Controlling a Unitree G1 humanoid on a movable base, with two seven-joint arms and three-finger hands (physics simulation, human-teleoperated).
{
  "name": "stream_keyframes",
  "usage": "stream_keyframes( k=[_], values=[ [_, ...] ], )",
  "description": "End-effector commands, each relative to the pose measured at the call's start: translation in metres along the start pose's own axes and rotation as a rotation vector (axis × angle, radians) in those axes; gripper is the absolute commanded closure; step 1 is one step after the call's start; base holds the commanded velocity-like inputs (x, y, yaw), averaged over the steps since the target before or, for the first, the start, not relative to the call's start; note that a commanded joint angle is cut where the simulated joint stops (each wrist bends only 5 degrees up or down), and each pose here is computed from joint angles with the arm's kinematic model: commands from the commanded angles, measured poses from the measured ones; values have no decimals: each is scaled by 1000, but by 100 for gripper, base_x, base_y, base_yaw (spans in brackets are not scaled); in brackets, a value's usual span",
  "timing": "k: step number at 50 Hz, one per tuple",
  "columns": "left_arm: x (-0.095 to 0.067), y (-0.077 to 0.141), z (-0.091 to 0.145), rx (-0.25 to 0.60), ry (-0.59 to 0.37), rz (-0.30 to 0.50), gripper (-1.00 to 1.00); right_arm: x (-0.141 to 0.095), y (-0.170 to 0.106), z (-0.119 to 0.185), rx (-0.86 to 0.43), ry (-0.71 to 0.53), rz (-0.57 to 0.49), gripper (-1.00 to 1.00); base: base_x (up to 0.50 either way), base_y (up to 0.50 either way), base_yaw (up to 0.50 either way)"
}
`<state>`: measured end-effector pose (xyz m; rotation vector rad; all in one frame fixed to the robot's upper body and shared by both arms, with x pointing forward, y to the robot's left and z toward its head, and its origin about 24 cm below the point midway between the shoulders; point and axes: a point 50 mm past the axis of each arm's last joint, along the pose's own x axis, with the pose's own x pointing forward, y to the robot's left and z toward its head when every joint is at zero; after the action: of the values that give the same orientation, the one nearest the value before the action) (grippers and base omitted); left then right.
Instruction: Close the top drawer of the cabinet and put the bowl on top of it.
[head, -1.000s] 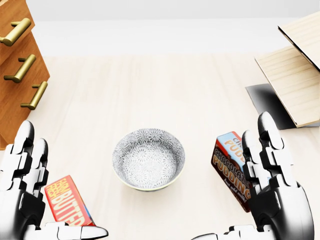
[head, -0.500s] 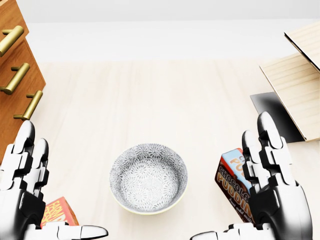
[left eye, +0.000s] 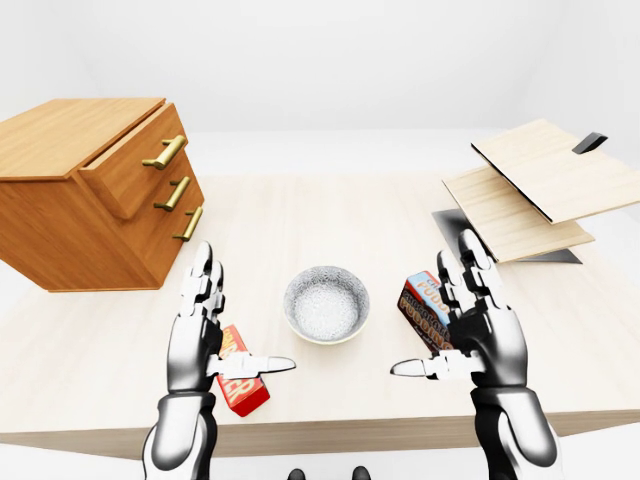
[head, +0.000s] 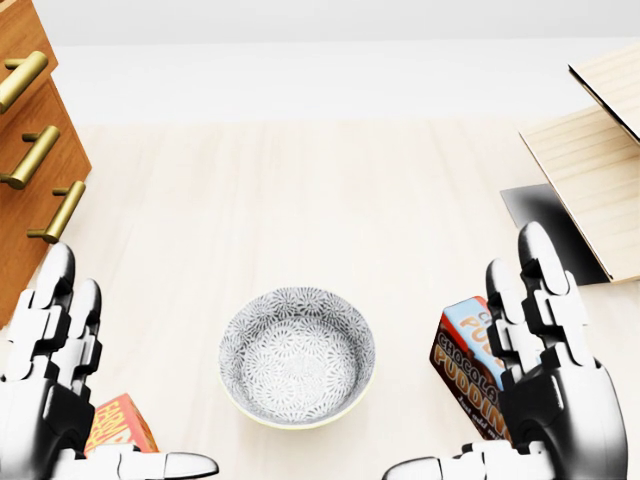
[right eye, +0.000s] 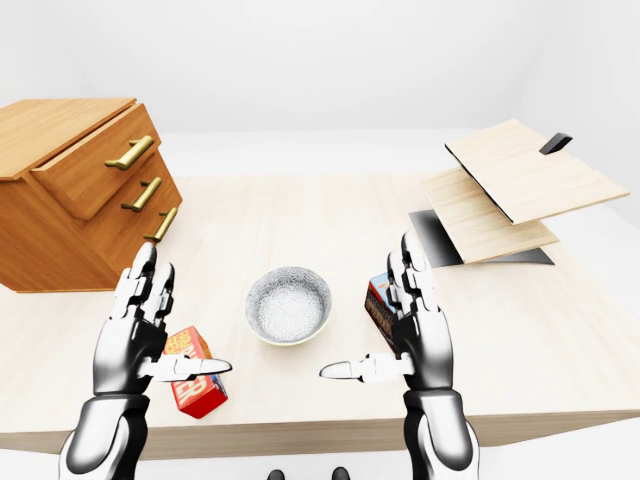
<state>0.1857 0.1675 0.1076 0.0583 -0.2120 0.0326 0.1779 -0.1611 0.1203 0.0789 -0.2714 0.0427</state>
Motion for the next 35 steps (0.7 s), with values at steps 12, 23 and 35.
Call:
stream_keyframes(
  k=[12,23,35],
  values=[
    [1,0,-1,5,3,-2,-100,-1,-1,-3,-15,10,-11,-100,0,1,0],
    [2,0,-2,6,6,-3,-100,0,-1,-3,-20,9,-13,-100,0,16,0],
    [1,0,-2,6,5,-2,-100,0,-1,-3,-22,11,-13,-100,0,17,0]
  ],
)
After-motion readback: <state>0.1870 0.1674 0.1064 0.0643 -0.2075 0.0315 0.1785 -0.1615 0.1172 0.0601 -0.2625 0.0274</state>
